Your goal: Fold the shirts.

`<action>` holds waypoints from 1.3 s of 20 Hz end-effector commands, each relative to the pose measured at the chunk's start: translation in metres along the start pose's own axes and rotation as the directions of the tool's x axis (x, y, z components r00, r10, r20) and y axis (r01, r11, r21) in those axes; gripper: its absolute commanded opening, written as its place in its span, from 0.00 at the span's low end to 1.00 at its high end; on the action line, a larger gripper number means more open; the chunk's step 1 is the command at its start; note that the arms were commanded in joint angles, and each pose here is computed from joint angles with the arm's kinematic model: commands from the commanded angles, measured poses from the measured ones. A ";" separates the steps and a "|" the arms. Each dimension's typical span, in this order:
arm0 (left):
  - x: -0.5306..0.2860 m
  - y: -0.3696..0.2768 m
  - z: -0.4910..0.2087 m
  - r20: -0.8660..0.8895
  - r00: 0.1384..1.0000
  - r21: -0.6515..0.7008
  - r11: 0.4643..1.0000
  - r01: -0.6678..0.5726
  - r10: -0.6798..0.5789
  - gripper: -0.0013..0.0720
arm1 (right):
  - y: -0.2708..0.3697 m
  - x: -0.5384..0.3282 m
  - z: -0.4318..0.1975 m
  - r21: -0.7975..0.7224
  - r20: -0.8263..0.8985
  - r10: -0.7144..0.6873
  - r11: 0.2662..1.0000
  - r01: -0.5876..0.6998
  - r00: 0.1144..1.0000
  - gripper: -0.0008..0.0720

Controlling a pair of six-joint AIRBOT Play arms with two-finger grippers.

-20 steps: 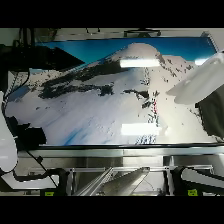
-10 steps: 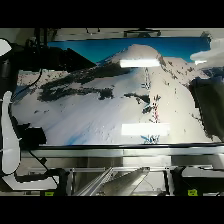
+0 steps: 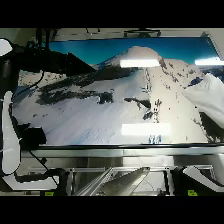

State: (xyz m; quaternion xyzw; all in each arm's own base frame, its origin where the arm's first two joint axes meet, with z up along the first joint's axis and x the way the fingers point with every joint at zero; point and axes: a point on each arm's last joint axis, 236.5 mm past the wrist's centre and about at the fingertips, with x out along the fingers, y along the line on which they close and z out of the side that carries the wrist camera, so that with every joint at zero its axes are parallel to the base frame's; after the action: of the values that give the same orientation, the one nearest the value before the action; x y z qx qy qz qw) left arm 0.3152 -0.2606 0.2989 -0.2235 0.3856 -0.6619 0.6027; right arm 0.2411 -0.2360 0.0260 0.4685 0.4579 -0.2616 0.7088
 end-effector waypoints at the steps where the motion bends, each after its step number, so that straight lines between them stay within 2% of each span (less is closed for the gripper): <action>1: 0.000 -0.001 -0.002 -0.007 1.000 -0.002 1.000 0.004 -0.004 0.02 | -0.045 0.015 -0.022 0.043 -0.037 -0.083 0.995 0.085 0.996 0.87; 2: 0.000 -0.001 -0.002 -0.007 1.000 -0.002 1.000 0.003 -0.003 0.02 | -0.044 0.015 -0.022 0.038 -0.035 -0.083 0.996 0.084 0.996 0.98; 6: 0.000 -0.001 -0.002 -0.007 1.000 -0.002 1.000 0.004 -0.004 0.02 | -0.034 0.011 -0.031 0.036 -0.062 -0.053 0.998 0.055 0.997 0.98; 10: 0.000 0.000 -0.001 -0.002 1.000 -0.002 1.000 0.001 -0.001 0.02 | 0.009 -0.013 -0.032 0.001 -0.044 0.057 0.998 -0.057 0.997 0.96; 12: -0.001 0.000 0.000 0.000 1.000 -0.002 1.000 -0.001 0.001 0.02 | 0.037 -0.027 -0.037 -0.076 -0.032 0.087 0.993 -0.089 0.996 0.68; 14: -0.001 0.000 -0.001 -0.001 1.000 -0.001 1.000 -0.003 0.003 0.02 | 0.075 -0.037 -0.052 -0.161 -0.028 0.154 0.974 -0.157 0.988 0.66; 15: 0.000 0.002 -0.003 -0.010 0.999 0.003 1.000 -0.030 0.030 0.02 | 0.101 -0.041 -0.065 -0.215 -0.044 0.204 0.954 -0.209 0.978 0.53; 16: 0.001 0.009 -0.007 -0.026 0.995 0.009 0.996 -0.092 0.092 0.02 | 0.124 -0.044 -0.078 -0.287 -0.062 0.246 0.924 -0.253 0.967 0.11; 17: 0.001 0.020 -0.012 -0.043 0.981 0.002 0.982 -0.187 0.187 0.02 | 0.149 -0.045 -0.094 -0.350 -0.082 0.285 0.889 -0.295 0.955 0.04; 19: -0.004 0.033 -0.024 -0.077 0.928 0.028 0.931 -0.363 0.364 0.02 | 0.193 -0.043 -0.133 -0.467 -0.156 0.333 0.805 -0.366 0.930 0.04; 20: -0.004 0.028 -0.027 -0.068 0.911 0.049 0.914 -0.404 0.406 0.02 | 0.209 -0.041 -0.157 -0.519 -0.207 0.336 0.758 -0.395 0.919 0.04; 23: -0.004 0.012 -0.048 -0.001 0.902 0.025 0.902 -0.432 0.432 0.02 | 0.242 -0.034 -0.241 -0.635 -0.372 0.316 0.599 -0.488 0.873 0.04; 26: -0.006 0.028 -0.105 0.008 0.891 -0.106 0.886 -0.451 0.454 0.04 | 0.243 -0.028 -0.309 -0.684 -0.460 0.304 0.478 -0.551 0.834 0.04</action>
State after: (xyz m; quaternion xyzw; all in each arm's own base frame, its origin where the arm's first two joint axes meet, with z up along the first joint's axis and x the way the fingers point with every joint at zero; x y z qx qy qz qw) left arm 0.2735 -0.2432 0.2497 -0.1454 0.4358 -0.5232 0.7178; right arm 0.3165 0.0830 0.1155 0.2734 0.4867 0.1538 0.8153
